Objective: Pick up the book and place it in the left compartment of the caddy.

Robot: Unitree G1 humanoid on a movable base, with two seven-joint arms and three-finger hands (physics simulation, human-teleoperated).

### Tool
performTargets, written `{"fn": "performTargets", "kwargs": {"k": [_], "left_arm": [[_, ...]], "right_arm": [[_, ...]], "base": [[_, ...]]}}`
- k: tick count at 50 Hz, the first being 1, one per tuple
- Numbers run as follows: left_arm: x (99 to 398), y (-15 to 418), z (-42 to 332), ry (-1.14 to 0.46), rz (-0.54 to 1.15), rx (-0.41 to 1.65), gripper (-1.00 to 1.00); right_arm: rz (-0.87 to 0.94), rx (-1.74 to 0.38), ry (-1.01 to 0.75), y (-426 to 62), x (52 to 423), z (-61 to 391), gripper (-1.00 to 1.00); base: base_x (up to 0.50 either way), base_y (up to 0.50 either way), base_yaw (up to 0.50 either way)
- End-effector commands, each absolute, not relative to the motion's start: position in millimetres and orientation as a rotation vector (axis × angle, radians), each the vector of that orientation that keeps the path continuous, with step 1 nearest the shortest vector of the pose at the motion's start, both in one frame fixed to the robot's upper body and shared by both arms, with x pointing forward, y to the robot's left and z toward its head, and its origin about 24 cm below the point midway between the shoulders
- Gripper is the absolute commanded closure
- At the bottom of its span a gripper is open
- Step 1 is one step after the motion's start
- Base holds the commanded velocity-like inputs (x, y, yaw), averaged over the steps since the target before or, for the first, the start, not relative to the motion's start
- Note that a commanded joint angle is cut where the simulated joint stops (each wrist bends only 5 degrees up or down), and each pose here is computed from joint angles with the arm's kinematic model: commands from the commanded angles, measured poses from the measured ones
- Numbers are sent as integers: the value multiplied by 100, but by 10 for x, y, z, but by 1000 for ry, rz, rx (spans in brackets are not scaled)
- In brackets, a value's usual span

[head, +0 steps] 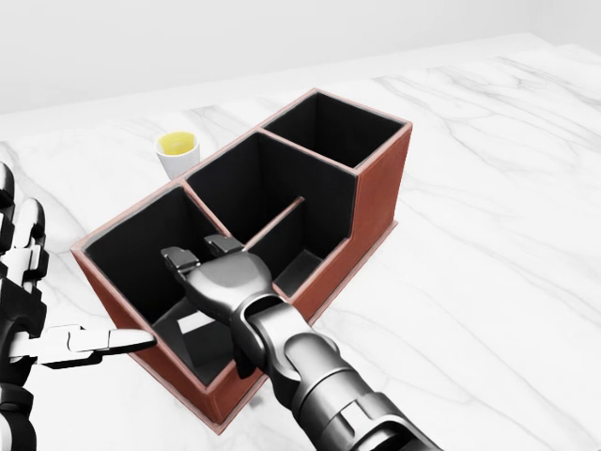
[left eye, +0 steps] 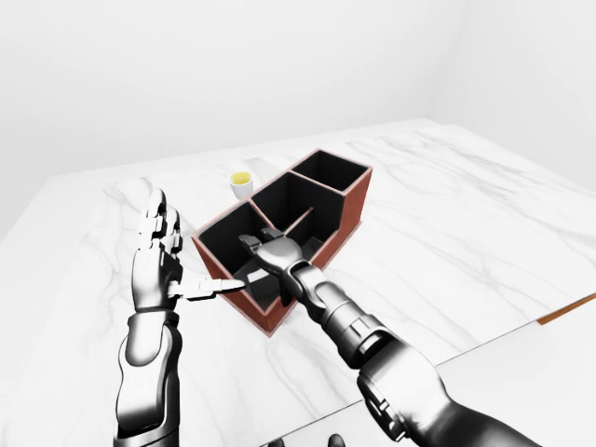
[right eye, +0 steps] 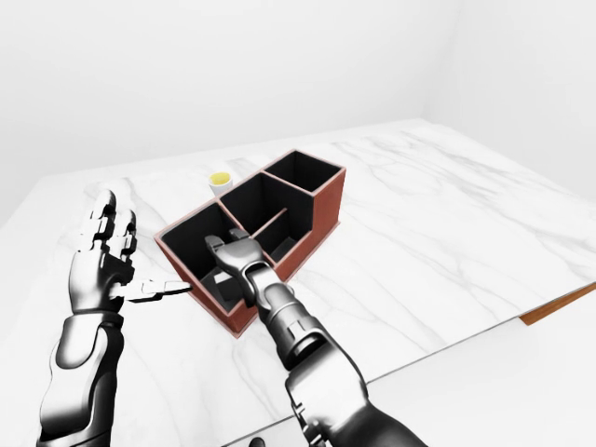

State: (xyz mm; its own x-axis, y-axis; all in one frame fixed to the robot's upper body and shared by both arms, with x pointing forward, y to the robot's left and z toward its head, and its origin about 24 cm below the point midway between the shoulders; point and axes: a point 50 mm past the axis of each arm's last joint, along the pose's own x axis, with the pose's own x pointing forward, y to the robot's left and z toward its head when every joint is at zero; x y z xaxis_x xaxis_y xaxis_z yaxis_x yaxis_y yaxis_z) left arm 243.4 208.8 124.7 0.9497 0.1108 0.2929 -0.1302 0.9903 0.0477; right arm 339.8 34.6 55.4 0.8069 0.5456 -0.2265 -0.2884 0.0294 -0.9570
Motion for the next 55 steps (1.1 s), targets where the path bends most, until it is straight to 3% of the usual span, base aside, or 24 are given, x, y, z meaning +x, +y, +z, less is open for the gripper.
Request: {"fn": "performTargets", "kwargs": {"k": [1,13,25,30,43,47,55], "left_arm": [[2432,2091,1247,-294,124,67,-100],[2422,2115,1314,-322,131,70,-100],[2450,2084,1387,-353,123,72,-100],[2469,2082,1403,-358,121,76,-100],[2466,2061,1461,-383,118,83,-100],[2457,2057,1473,-389,118,85,-100],[2447,2045,1463,-386,118,86,-100]], "right_arm": [[661,-1400,-233,372,3374,556,-86],[679,-1195,-257,362,3407,1012,-84],[696,-932,-413,134,3302,1652,-86],[668,-868,-442,-34,3262,1717,-100],[495,-681,-432,-465,3433,1735,-100],[447,-574,-506,-747,3169,1772,-100],[366,-333,-551,-1028,3028,1783,-100]], "base": [[0,0,0],[0,0,0],[0,0,0],[0,0,0],[0,0,0],[0,0,0],[0,0,0]]}}
